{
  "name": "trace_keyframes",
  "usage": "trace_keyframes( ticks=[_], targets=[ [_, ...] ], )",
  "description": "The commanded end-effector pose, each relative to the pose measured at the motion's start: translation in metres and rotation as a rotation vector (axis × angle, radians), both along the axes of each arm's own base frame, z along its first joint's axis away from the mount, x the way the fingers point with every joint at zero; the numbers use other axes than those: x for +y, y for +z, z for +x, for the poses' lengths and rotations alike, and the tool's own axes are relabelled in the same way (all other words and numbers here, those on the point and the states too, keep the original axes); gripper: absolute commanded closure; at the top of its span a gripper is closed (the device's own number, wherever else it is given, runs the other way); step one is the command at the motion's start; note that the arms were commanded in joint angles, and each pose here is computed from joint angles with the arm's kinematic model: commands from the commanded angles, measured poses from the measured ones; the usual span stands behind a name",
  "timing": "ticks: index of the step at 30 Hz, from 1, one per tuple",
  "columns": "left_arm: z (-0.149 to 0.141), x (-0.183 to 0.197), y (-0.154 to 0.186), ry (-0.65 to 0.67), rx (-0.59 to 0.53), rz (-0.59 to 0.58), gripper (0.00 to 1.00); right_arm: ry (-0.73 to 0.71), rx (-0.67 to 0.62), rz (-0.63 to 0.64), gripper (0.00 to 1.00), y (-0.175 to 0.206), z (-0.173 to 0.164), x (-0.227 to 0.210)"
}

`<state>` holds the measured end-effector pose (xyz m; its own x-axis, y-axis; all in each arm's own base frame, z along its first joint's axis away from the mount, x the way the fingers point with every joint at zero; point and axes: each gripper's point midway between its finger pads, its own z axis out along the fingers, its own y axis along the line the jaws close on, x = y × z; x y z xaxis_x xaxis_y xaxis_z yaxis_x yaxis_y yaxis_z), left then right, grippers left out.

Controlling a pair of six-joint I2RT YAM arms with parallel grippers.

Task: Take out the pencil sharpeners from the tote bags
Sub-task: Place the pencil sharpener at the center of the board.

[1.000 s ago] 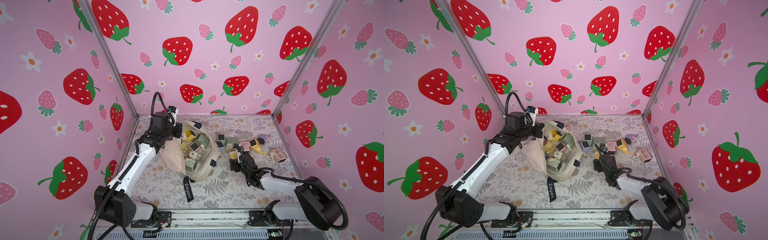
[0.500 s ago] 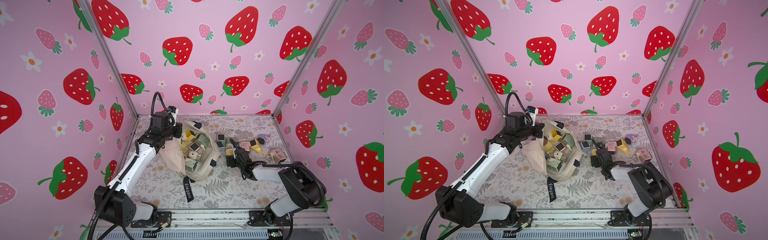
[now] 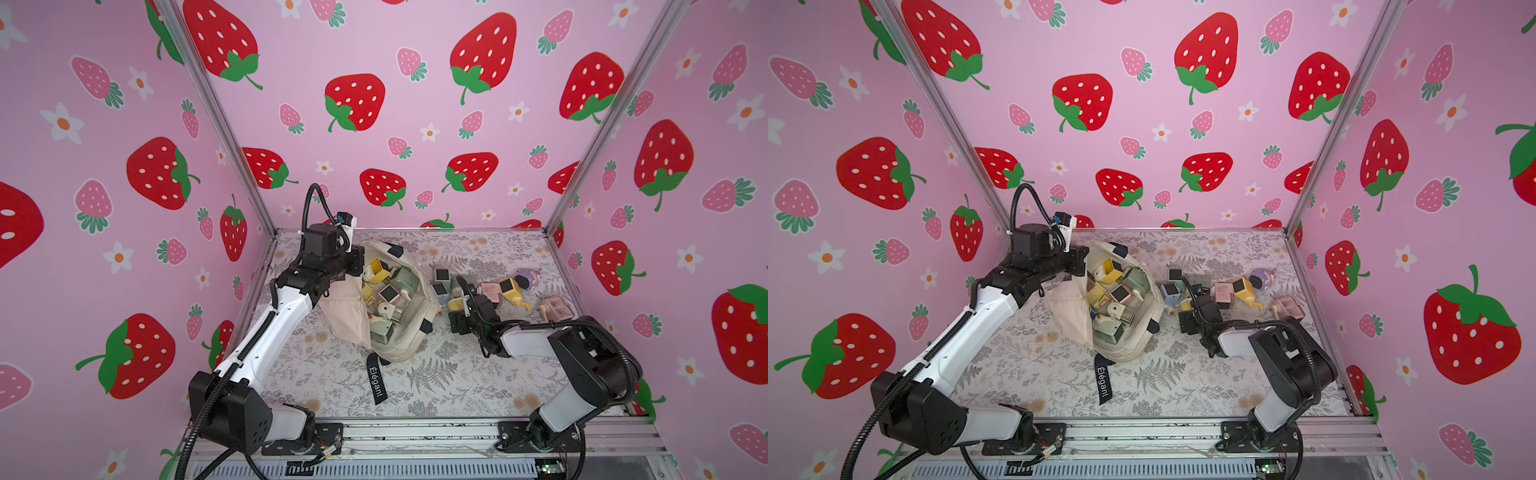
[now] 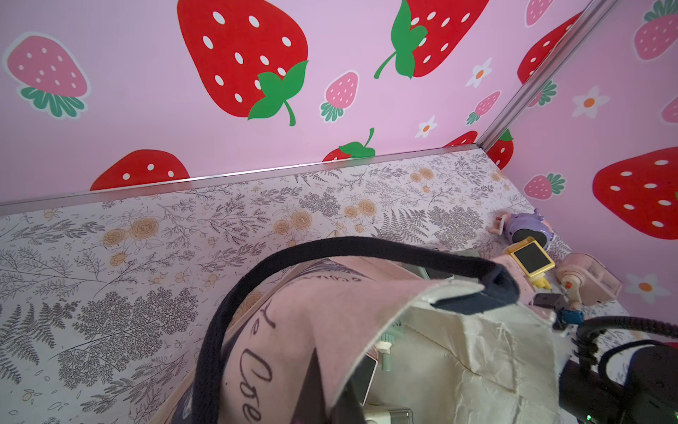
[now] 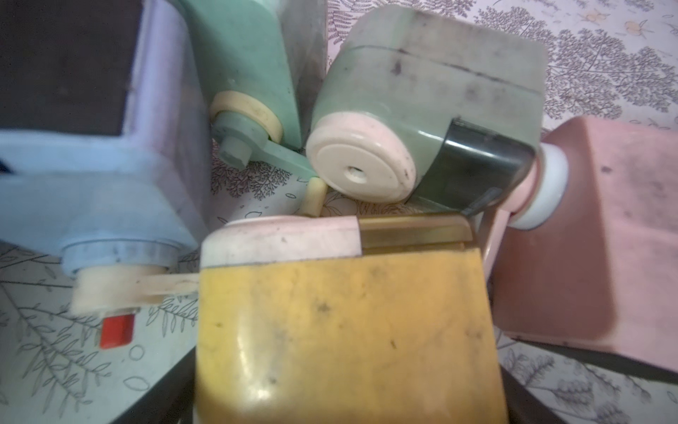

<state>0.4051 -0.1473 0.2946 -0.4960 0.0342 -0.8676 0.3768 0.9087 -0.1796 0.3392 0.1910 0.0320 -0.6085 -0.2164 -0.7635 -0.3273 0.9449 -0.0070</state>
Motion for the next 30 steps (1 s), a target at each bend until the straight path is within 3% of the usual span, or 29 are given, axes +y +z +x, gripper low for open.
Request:
trace_keyframes(
  ticks=[1, 13, 23, 30],
  targets=[
    [0.004, -0.006, 0.029, -0.021, -0.074, -0.016, 1.0, 0.004, -0.043, 0.059, 0.1, 0.015, 0.011, 0.01],
    [0.004, -0.007, 0.028, -0.024, -0.071, -0.017, 1.0, 0.006, -0.059, 0.074, 0.0, 0.022, 0.007, 0.008],
    [0.005, -0.007, 0.029, -0.023, -0.074, -0.019, 1.0, 0.017, -0.11, 0.132, 0.0, 0.047, -0.002, 0.006],
    [0.005, -0.007, 0.029, -0.024, -0.073, -0.019, 1.0, 0.1, -0.127, 0.213, 0.01, 0.062, -0.008, 0.022]
  ],
)
